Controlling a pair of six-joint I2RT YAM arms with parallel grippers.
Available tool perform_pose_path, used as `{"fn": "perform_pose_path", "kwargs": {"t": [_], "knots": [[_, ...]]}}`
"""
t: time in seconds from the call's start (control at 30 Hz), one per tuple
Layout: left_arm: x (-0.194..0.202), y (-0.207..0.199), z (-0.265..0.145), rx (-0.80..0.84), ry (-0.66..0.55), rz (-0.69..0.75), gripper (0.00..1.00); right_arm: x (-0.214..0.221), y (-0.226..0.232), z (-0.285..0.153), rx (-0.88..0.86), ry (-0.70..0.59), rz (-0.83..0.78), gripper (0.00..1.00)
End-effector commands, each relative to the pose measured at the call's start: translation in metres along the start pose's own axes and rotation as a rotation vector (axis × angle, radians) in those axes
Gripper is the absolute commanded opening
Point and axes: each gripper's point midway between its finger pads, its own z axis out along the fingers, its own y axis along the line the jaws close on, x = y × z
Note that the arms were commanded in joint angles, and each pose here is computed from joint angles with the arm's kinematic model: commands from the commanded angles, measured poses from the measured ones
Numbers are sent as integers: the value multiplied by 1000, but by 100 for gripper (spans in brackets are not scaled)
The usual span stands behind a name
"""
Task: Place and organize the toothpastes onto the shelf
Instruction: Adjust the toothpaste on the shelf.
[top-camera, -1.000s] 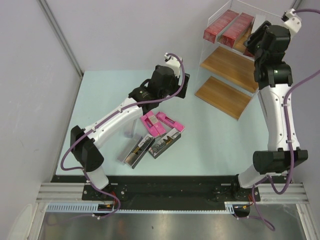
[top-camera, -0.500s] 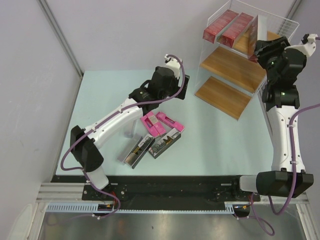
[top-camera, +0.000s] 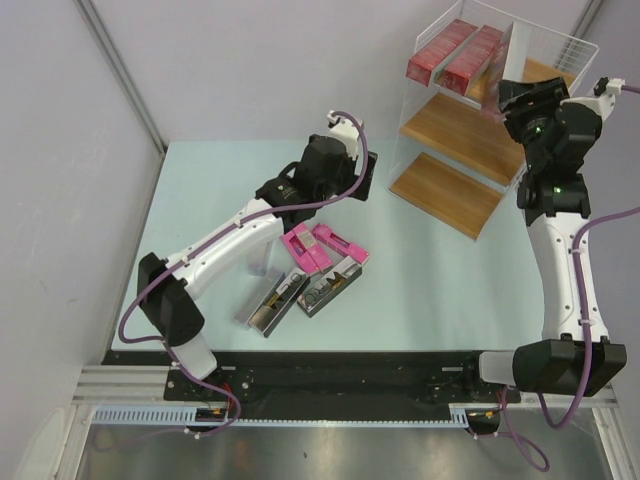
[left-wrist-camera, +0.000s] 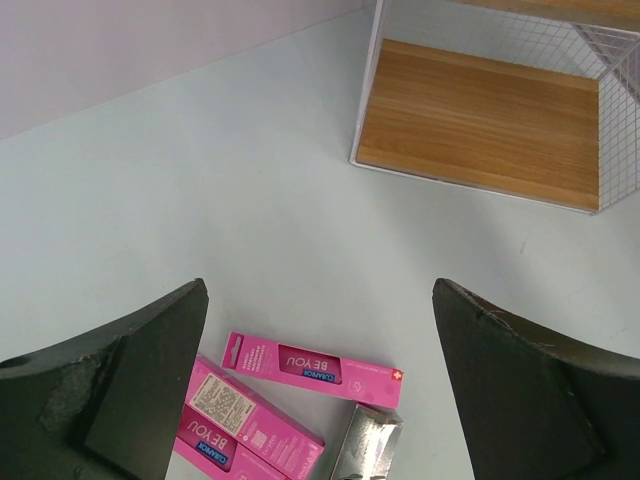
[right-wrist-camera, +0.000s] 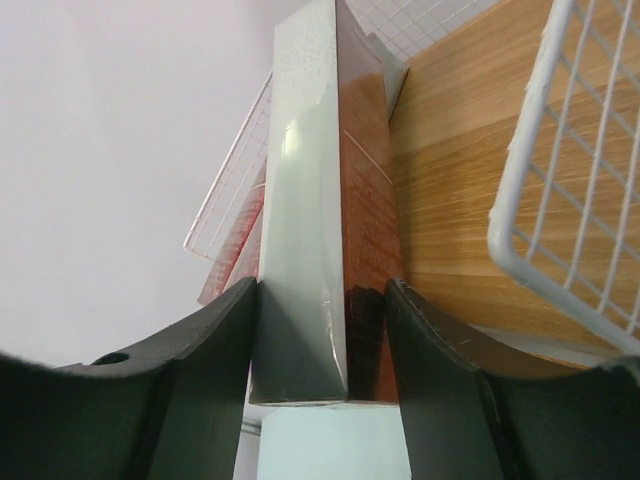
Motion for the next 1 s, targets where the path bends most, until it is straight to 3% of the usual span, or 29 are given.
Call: {"fn": "perform_pose_path", "kwargs": {"t": [0.0,0.2,0.33,0.4,0.57,0.6,0.63,0.73,0.8,0.87,0.9,0.97], "knots": [[-28,-2,-19,22,-81,-31,100,29,-10,0,27,86,16,61],[-40,-11,-22,73,-118,-45,100,36,-14,4,32,98,22,62],[-62,-44,-30,255,-178,-57,100,34,-15,6,33,91,26,60],[-79,-76,-42,425,-233,-49,97,32,-17,8,35,86,35,59],[-115,-138,-70,712,-343,21,75,28,-15,8,19,88,60,57],[-123,-148,-71,756,-365,19,69,27,-16,9,18,87,61,57],[-129,-153,-74,789,-385,12,54,26,-15,8,14,86,62,57],[-150,-170,-76,875,-468,-15,38,23,-14,9,-1,92,73,57],[-169,-177,-83,919,-506,-17,36,24,-14,9,-9,100,73,58],[-160,-190,-61,948,-458,-29,33,22,-13,9,-16,96,72,58],[-183,-191,-73,970,-510,-27,33,22,-11,8,-23,101,75,59],[-175,-202,-51,986,-478,-56,32,19,-12,8,-29,100,80,60]]}}
